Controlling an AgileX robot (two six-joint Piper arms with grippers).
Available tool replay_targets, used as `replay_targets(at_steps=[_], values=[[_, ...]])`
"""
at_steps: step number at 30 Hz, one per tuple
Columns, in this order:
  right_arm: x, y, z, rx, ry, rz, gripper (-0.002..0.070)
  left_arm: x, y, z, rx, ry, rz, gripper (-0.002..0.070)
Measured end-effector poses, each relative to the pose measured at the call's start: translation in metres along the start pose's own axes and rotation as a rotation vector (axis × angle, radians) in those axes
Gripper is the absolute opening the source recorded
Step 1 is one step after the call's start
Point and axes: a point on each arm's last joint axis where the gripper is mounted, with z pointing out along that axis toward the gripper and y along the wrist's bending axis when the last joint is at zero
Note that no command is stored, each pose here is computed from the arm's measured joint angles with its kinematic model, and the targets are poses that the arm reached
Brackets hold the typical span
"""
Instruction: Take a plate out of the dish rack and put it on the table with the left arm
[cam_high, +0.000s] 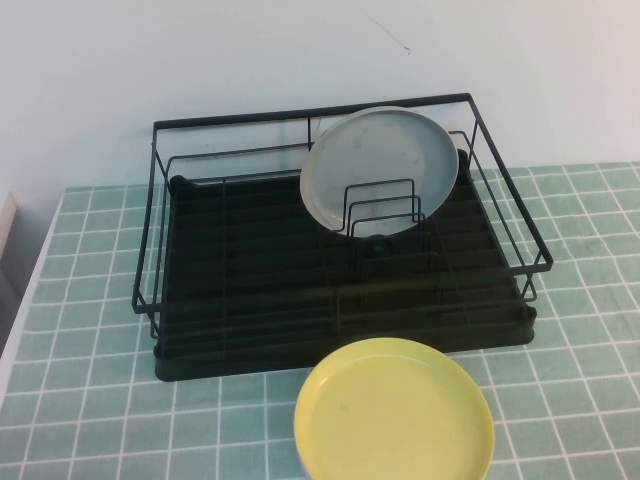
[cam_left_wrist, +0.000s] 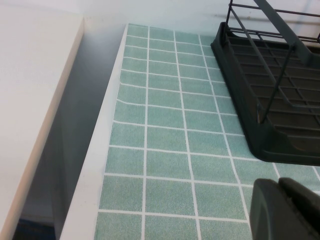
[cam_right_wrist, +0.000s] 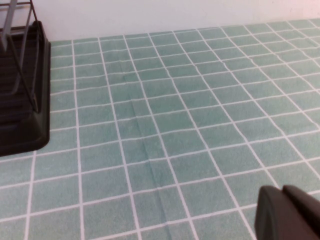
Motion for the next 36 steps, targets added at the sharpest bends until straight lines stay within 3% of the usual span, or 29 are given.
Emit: replay_targets(at_steps=[30, 36], values=[[0.0000, 0.0000, 0.0000, 0.000, 0.000, 0.000, -0.0002, 0.0000, 0.0000, 0.0000, 0.000, 0.000, 0.000, -0.0003], [0.0000, 0.0000, 0.0000, 0.000, 0.000, 0.000, -0.0002, -0.0001, 0.0005, 0.0000, -0.006, -0.001, 0.050, -0.0003]])
